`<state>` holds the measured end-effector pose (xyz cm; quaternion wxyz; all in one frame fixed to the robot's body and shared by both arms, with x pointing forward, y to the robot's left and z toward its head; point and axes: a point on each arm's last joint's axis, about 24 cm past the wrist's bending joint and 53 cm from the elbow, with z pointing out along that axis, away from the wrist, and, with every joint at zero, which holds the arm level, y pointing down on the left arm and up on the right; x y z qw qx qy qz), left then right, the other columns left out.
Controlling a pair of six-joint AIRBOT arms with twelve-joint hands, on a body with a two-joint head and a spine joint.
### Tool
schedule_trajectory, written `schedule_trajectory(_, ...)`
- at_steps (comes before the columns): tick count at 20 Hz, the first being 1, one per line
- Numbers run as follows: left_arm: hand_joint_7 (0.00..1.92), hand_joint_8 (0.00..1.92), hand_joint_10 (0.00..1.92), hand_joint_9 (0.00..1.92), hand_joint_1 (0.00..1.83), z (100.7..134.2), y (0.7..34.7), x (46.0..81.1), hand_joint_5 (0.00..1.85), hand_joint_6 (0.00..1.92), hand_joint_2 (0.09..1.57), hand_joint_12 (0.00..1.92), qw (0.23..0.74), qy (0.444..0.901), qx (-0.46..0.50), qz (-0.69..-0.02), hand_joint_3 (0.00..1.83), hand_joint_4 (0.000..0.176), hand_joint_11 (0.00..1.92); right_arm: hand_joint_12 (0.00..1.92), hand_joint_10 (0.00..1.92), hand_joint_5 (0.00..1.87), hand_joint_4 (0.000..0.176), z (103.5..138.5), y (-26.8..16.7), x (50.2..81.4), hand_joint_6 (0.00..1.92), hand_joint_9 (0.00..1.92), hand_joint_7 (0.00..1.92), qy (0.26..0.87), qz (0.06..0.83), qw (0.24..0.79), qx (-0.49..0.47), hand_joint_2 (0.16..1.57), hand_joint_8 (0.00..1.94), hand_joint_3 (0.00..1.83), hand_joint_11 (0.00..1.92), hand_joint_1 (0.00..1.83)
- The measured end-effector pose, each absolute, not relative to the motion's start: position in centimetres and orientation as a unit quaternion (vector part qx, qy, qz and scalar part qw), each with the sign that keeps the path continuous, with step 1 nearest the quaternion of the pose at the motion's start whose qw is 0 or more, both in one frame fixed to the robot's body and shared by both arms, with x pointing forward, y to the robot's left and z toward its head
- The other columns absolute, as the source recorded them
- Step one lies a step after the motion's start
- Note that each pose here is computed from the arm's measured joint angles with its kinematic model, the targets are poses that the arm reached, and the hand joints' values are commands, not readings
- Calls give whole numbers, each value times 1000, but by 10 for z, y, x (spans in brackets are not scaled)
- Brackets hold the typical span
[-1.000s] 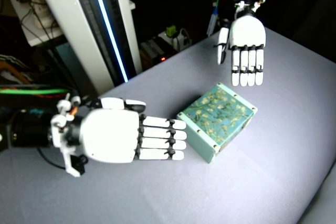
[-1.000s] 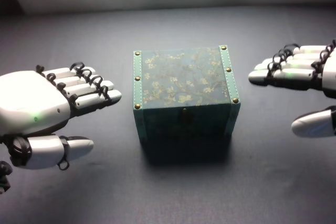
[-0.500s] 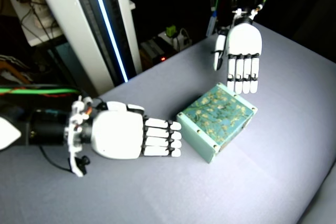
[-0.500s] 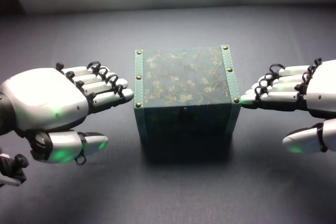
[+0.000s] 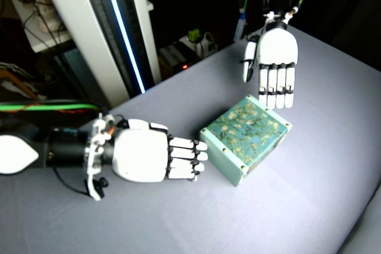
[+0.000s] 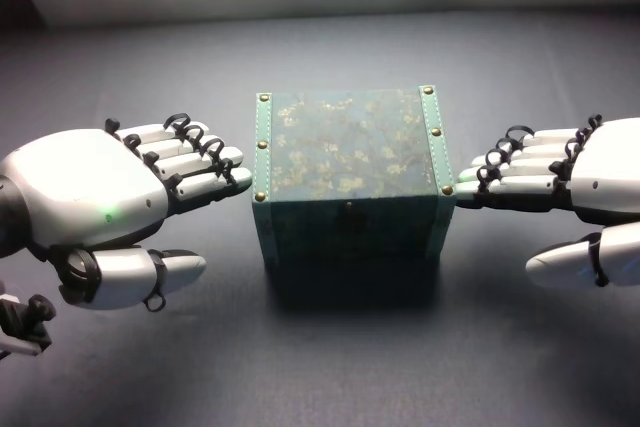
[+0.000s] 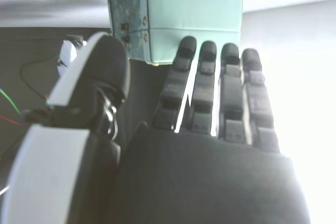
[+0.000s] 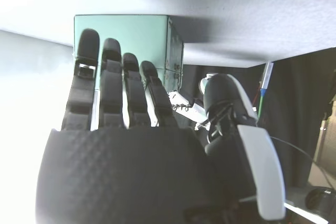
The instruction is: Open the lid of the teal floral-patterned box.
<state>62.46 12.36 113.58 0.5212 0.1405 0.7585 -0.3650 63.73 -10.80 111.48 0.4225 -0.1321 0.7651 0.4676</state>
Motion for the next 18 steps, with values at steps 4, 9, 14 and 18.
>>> schedule_trajectory(4,16,4,5,42,0,1150,129,627,34,6,1567,16,536,741,107,-390,51,0,42,748,2,0,0,1134,-110,645,0,165,0,745,500,431,-92,1361,0,0,41,0)
schedule_trajectory(9,0,0,0,4,0,1163,135,628,0,0,1571,0,560,720,80,-402,75,0,2,328,7,0,0,1150,-112,650,0,20,0,724,520,447,-74,1285,0,0,0,0)
schedule_trajectory(14,30,11,6,25,0,1179,143,632,49,13,1561,0,585,695,55,-414,25,0,0,199,12,0,0,1161,-112,652,0,43,3,708,538,454,-59,1232,1,0,25,0)
schedule_trajectory(18,76,10,5,50,0,1184,148,635,87,8,1564,0,599,681,34,-420,13,0,1,211,9,0,13,1165,-109,652,0,53,1,700,545,459,-57,1194,0,0,38,0)
